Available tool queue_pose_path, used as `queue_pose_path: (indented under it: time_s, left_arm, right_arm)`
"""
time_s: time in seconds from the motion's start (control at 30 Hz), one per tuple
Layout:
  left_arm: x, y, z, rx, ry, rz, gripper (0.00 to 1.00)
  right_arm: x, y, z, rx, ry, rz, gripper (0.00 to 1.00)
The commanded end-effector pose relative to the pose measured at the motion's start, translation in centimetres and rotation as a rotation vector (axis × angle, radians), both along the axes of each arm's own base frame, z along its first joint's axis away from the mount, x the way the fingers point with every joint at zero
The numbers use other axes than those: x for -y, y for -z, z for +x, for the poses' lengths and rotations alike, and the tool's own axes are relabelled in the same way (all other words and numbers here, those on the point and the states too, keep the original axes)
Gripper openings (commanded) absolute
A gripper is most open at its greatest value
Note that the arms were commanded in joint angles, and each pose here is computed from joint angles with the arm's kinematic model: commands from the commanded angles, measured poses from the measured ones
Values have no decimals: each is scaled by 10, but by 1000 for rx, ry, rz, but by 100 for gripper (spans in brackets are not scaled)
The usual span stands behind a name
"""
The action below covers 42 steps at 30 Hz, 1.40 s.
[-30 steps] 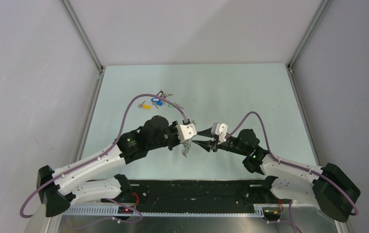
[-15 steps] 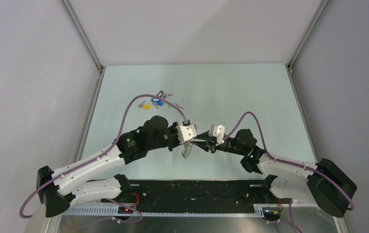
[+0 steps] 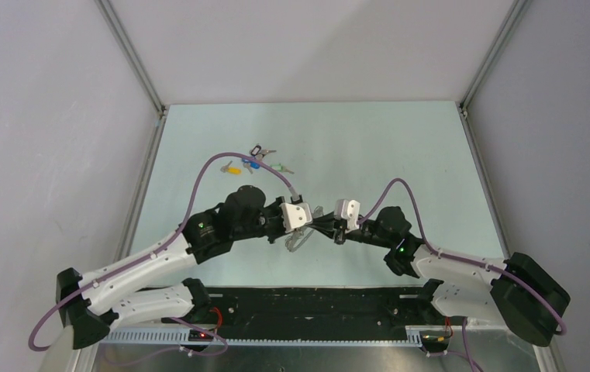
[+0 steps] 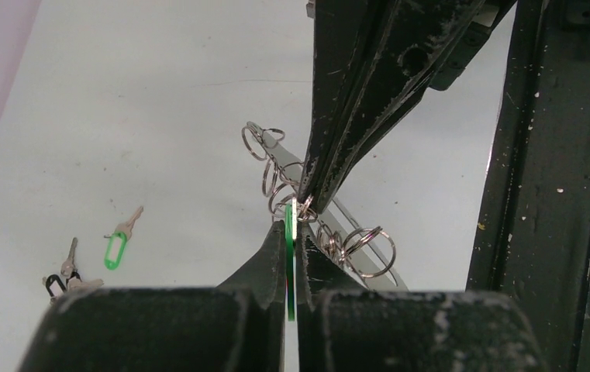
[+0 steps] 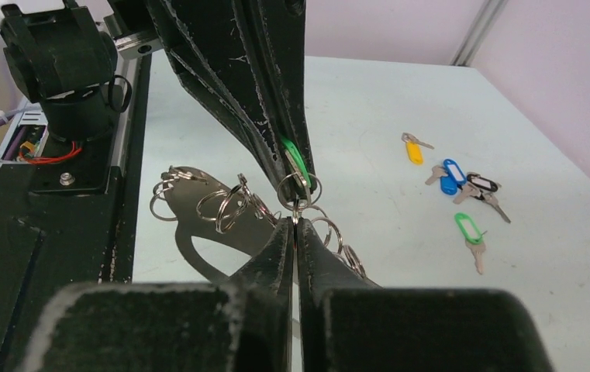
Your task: Remove the keys from the keyring
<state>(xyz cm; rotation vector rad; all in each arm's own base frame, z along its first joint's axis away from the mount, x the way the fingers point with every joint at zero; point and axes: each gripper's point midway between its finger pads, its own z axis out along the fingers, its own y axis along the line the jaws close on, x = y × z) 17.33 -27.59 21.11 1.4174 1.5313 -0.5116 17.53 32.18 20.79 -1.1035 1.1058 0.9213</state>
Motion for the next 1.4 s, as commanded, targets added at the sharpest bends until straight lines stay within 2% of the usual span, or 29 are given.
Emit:
queue_pose_path:
  time_s: [0.0,0.13,0.37,0.93,1.37]
  left_arm:
    - [-2,-26,10,83,-39,-48,0]
    - [-8,-23,19,103,-94,-25,0]
    - [-5,-19,18,92,-79,-15,0]
    - [8,-5,6,19,1,1,0]
    - [-10,-18,26,99,-130,9,0]
  right_arm:
    - [6,-14,-1,52,19,41,0]
    - [14,-22,-4,98,34,71,0]
    - [23,-33,-5,135,62,123,0]
    - [29,-43,-6,106,48,216,0]
    - [26,-39,-7,112,32,200,0]
